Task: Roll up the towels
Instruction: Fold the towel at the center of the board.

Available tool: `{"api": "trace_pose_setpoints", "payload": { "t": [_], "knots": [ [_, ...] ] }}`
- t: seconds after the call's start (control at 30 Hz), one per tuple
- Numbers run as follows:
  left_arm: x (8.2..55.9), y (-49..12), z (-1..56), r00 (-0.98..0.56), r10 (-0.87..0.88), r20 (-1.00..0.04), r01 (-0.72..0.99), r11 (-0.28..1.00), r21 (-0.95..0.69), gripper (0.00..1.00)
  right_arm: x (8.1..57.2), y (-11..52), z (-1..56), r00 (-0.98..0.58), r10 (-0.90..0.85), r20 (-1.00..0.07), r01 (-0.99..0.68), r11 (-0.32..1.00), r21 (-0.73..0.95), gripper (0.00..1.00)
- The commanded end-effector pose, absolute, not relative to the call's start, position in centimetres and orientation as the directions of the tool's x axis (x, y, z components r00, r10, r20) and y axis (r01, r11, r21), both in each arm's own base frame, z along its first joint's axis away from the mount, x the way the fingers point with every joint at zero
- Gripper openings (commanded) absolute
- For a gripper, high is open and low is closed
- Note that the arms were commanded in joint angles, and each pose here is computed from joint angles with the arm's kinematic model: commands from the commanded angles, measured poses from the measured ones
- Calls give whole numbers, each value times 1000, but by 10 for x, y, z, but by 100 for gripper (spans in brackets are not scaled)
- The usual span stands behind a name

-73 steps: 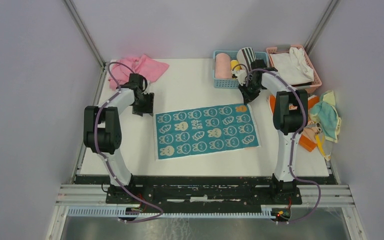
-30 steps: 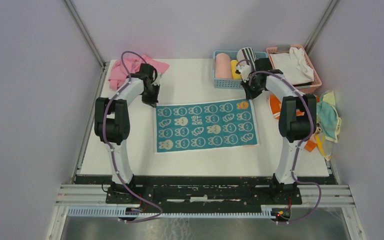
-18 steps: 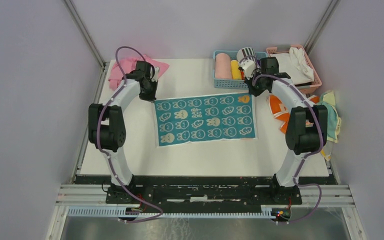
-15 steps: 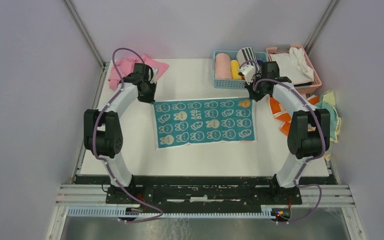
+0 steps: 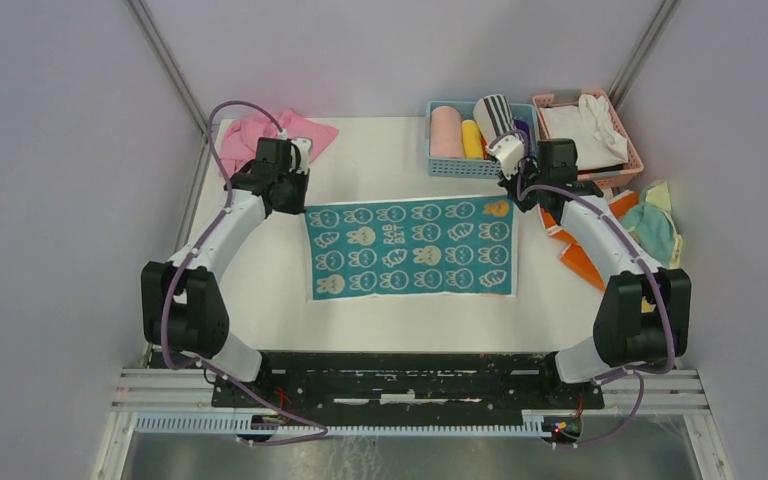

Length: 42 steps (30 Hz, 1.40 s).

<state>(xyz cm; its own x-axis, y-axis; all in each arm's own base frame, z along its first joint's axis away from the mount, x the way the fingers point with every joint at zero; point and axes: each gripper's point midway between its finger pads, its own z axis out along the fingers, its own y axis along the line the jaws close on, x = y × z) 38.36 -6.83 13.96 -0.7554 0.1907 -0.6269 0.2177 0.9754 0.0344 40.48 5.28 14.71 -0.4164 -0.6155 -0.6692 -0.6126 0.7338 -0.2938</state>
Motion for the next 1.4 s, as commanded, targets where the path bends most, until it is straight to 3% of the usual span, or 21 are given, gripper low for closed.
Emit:
{"api": "trace_pose_setpoints", "payload": {
  "t": [0.0,0.17,0.8,0.93,1.27,1.37],
  "knots": [
    [416,-59,183,-663,195,-722,171,979,107,3,438,45,189,-283,-634,-720,-523,731,-438,1],
    [426,-63,196,-642,221,-734,187,974,130,3,442,53,188,-231,-654,-720,-557,696,-454,1],
    [359,-61,123,-747,159,-646,135,987,87,3,380,59,124,-240,-736,-633,-662,601,-448,1],
    [345,-60,101,-793,143,-592,120,990,78,3,363,58,104,-277,-773,-571,-693,572,-438,1],
    [327,-59,93,-810,36,-586,20,999,34,3,318,74,103,-270,-852,-449,-786,464,-408,0],
    [321,-59,86,-825,18,-565,5,1000,24,5,285,79,95,-264,-883,-389,-858,399,-323,1]
  ]
}}
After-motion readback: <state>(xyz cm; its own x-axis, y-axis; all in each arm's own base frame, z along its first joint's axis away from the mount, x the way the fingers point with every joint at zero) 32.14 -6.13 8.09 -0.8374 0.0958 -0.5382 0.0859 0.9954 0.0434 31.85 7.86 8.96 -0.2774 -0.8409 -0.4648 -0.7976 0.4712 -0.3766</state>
